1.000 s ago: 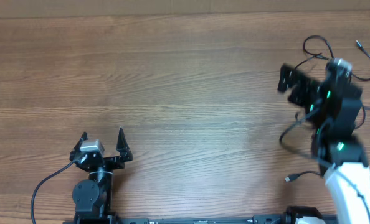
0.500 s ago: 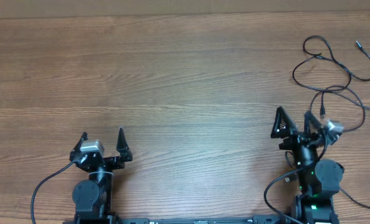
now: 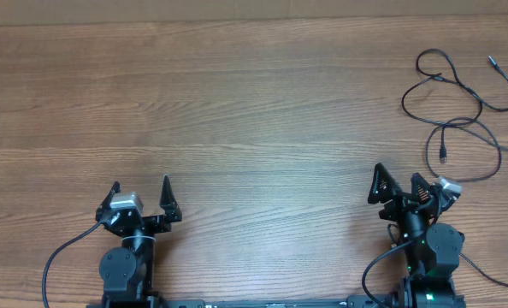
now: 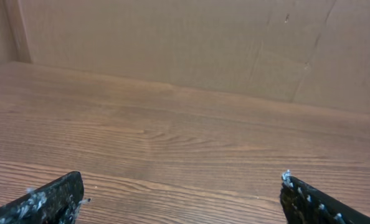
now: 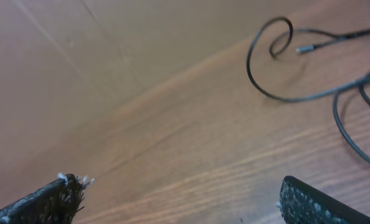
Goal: Untangle cables
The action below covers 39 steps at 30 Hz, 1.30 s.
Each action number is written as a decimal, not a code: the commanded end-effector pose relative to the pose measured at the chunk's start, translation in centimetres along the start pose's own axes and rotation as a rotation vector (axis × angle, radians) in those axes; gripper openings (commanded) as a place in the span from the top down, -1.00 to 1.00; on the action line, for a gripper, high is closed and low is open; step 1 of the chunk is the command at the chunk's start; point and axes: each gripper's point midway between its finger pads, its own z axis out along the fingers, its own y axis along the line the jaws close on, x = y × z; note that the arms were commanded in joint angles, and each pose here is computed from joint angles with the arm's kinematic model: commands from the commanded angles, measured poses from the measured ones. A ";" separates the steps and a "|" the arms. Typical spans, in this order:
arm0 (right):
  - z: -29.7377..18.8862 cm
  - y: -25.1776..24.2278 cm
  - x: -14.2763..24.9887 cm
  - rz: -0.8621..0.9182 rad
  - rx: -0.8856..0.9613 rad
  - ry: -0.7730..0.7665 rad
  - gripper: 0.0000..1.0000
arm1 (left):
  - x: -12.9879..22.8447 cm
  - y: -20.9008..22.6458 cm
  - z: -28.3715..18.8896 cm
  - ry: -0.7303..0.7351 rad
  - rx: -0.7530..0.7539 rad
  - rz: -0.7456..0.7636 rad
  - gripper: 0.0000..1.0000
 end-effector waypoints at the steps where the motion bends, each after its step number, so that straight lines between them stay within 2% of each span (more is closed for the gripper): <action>1: -0.1 -0.8 1.4 0.003 0.031 0.043 -1.00 | -0.1 0.1 0.0 -0.007 0.000 0.018 -1.00; 5: -0.4 -1.0 1.5 -0.004 0.040 0.045 -1.00 | -0.1 0.1 0.0 -0.007 0.000 0.018 -1.00; 16: -2.1 1.4 -3.0 -0.024 -0.061 -0.164 -1.00 | -0.1 0.1 0.0 -0.007 0.000 0.018 -1.00; 39: -2.1 1.4 -3.0 -0.023 -0.062 -0.161 -1.00 | -0.1 0.1 0.0 -0.007 0.000 0.018 -0.99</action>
